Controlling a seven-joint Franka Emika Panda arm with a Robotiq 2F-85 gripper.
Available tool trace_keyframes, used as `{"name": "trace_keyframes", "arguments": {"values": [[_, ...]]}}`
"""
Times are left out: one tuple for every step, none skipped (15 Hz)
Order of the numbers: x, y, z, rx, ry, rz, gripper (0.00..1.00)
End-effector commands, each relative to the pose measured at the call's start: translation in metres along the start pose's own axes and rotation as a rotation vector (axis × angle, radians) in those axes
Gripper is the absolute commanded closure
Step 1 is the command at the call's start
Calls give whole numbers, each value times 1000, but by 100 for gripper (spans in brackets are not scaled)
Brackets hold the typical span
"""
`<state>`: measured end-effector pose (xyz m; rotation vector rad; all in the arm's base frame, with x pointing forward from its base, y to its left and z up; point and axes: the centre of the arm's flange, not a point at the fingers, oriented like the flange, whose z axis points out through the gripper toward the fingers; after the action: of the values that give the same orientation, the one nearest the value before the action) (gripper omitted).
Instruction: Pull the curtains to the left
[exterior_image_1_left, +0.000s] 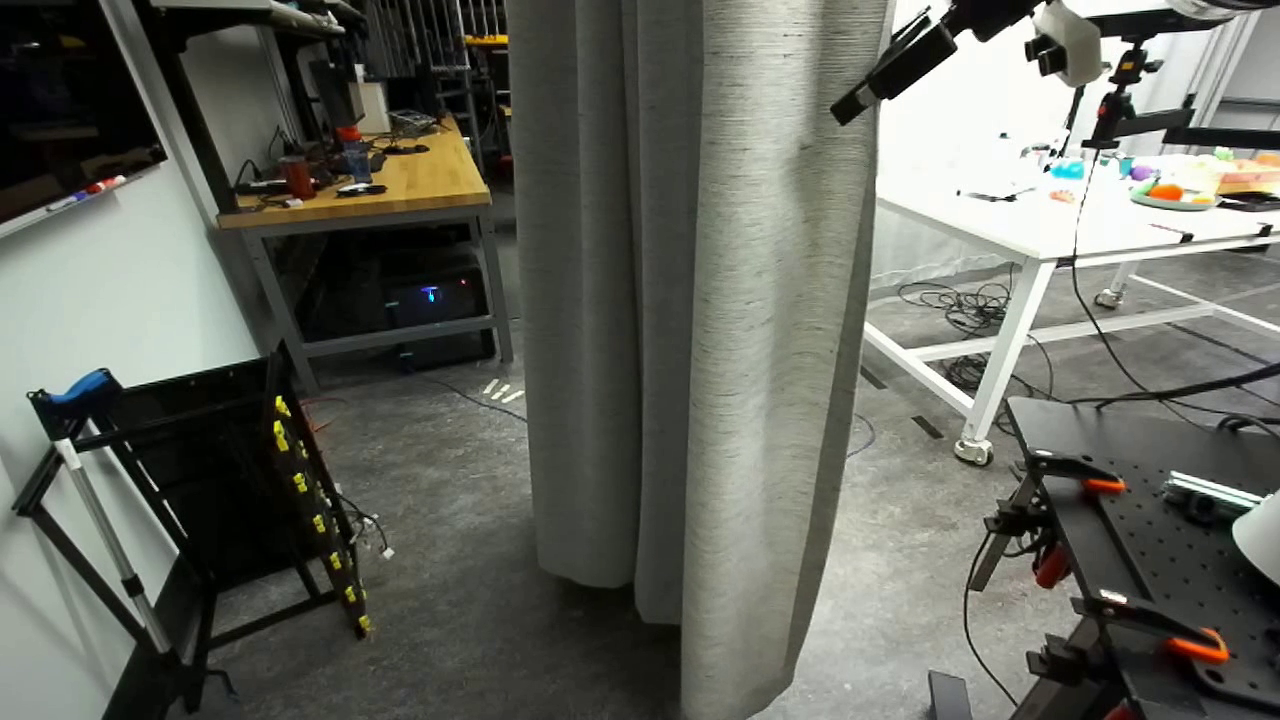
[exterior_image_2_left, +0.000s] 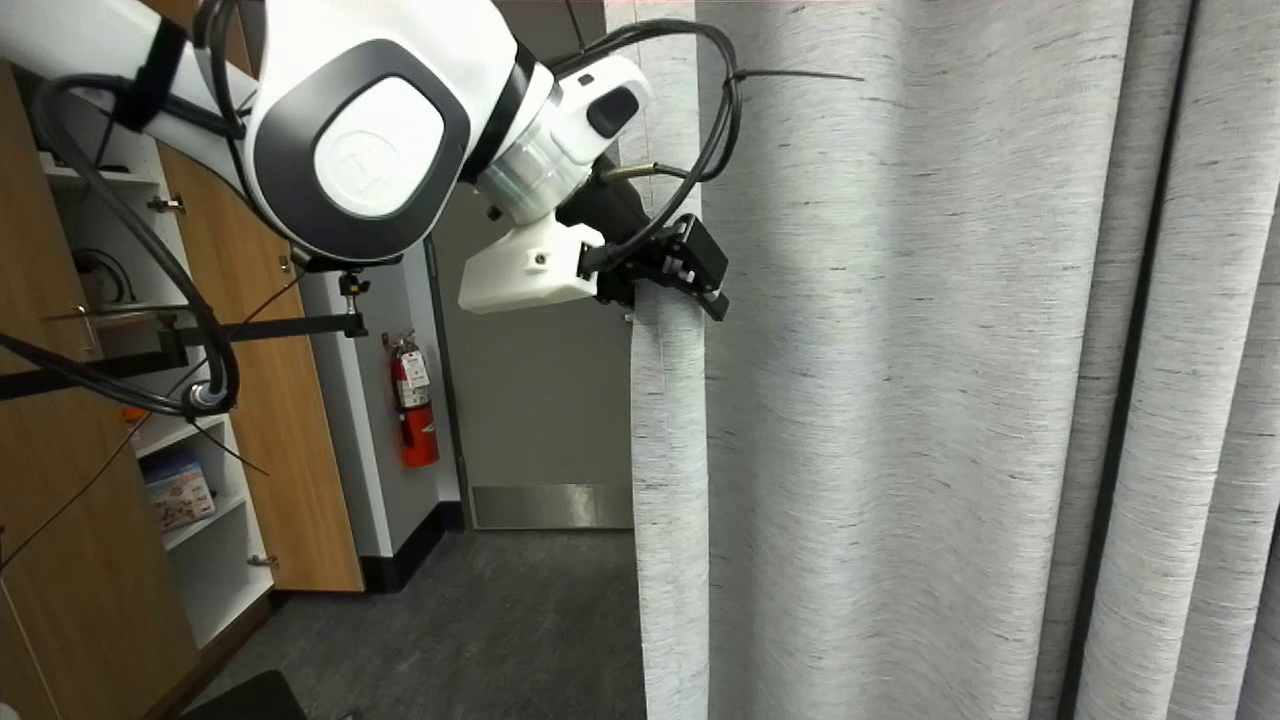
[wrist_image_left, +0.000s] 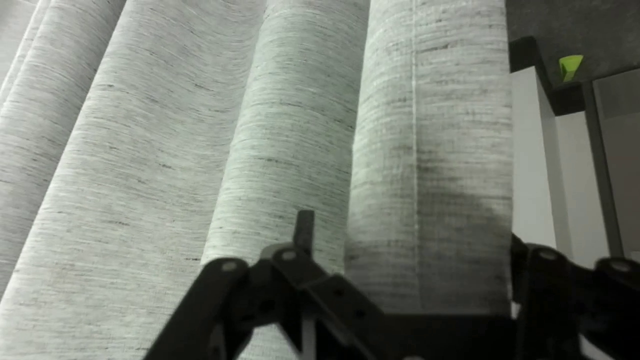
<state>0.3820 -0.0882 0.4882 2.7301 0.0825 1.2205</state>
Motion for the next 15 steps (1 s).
{"name": "trace_keyframes", "arguments": {"values": [[-8,-12,6,-39,-4,3,51],[-10,-13,6,-36,-11,-4,58],[-10,-13,5,-34,-20,-12,67],[-11,-14,3,-29,-25,-20,73],[-12,-14,0,-18,-33,-33,80],[-13,-15,-3,-6,-44,-45,89],[-15,-17,-5,16,-67,-67,95],[-18,-22,-7,57,-100,-103,100],[-22,-29,-9,110,-136,-138,100],[-25,-40,-12,148,-150,-165,100],[-25,-50,-15,187,-163,-198,100],[-25,-63,-19,229,-170,-231,100],[-24,-75,-23,269,-178,-264,100],[-24,-89,-28,311,-185,-300,100],[-24,-101,-32,351,-193,-333,100]]}}
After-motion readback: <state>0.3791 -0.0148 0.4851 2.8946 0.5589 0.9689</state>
